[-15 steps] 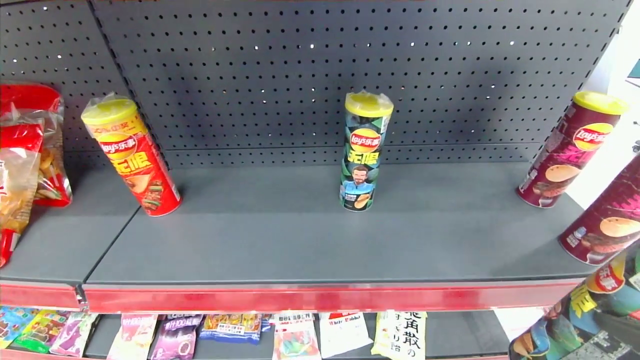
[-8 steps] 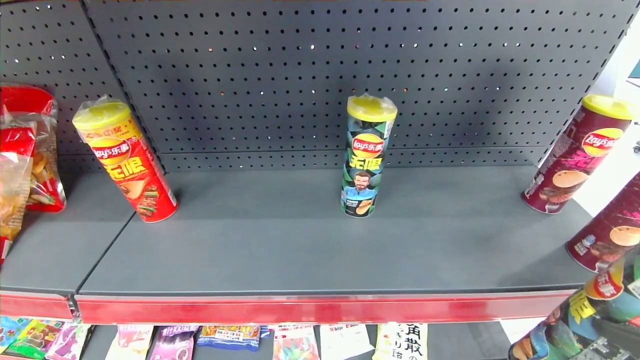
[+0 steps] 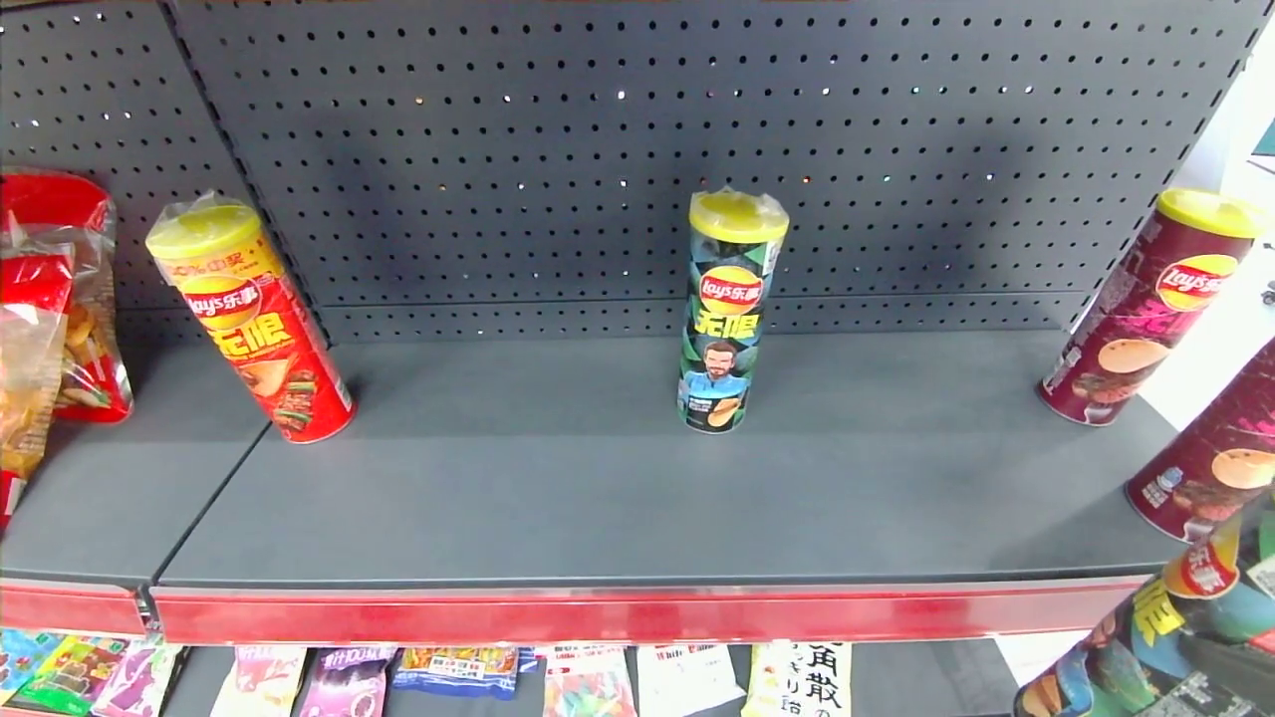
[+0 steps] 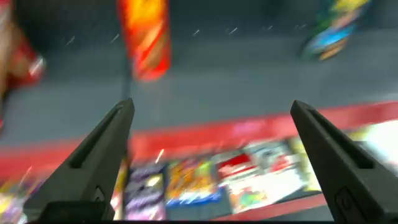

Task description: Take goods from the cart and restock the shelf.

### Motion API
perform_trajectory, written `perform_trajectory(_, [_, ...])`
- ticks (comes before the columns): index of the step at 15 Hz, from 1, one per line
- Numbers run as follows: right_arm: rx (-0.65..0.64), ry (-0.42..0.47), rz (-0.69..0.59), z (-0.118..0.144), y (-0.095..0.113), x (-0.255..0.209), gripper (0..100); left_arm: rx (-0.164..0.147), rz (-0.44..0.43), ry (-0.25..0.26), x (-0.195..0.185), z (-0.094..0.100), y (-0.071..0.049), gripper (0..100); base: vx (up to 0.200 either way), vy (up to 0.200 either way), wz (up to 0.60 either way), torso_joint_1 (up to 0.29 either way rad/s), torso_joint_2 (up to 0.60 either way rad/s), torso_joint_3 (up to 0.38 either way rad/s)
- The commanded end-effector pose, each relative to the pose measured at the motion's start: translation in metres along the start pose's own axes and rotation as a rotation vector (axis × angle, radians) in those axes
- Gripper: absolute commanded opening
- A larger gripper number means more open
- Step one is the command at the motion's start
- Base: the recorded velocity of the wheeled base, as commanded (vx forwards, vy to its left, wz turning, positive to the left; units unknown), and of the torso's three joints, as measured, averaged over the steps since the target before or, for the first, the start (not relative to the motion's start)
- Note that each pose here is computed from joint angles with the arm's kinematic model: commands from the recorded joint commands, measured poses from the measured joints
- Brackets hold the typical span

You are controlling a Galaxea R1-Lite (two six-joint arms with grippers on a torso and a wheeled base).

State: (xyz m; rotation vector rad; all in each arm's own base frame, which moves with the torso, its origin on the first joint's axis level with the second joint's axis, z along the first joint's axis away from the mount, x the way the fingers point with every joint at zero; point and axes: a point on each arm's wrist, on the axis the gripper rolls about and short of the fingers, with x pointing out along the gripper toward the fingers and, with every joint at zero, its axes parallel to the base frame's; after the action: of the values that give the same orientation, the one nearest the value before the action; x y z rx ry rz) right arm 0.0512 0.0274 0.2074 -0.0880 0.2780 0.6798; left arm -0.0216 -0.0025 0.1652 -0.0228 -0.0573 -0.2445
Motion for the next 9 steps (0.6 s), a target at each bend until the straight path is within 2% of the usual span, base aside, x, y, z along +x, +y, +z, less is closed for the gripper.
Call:
perform_trajectory(1, [0.006,0.012,0.001,0.003,-0.002,0.004,0,-0.027,-0.382,0.156,0.092,0.093,0.0,100,0.0,0.0,0.0,0.0,0.0,0.0])
perform_trajectory(2, [0.002,0.0,0.002,0.008,-0.002,0.004,0,-0.024,-0.481,0.191,0.12,0.098,-0.003,100,0.0,0.0,0.0,0.0,0.0,0.0])
perform_trajectory(4, [0.003,-0.006,0.0,0.016,-0.003,0.006,0,-0.039,-0.623,0.227,0.166,0.101,-0.012,100,0.0,0.0,0.0,0.0,0.0,0.0])
perform_trajectory(5, [0.002,-0.007,0.0,0.019,-0.004,0.008,0,-0.044,-0.732,0.255,0.199,0.097,-0.028,100,0.0,0.0,0.0,0.0,0.0,0.0])
perform_trajectory(6, [0.0,-0.016,-0.004,0.023,-0.004,0.008,0,-0.043,-0.792,0.272,0.222,0.095,-0.043,100,0.0,0.0,0.0,0.0,0.0,0.0])
perform_trajectory(8, [-0.004,-0.028,-0.006,0.028,-0.005,0.007,0,-0.039,-0.841,0.293,0.25,0.091,-0.06,100,0.0,0.0,0.0,0.0,0.0,0.0])
perform_trajectory(9, [-0.006,-0.038,-0.009,0.031,-0.005,0.006,0,0.006,-0.881,0.293,0.283,0.079,-0.076,100,0.0,0.0,0.0,0.0,0.0,0.0])
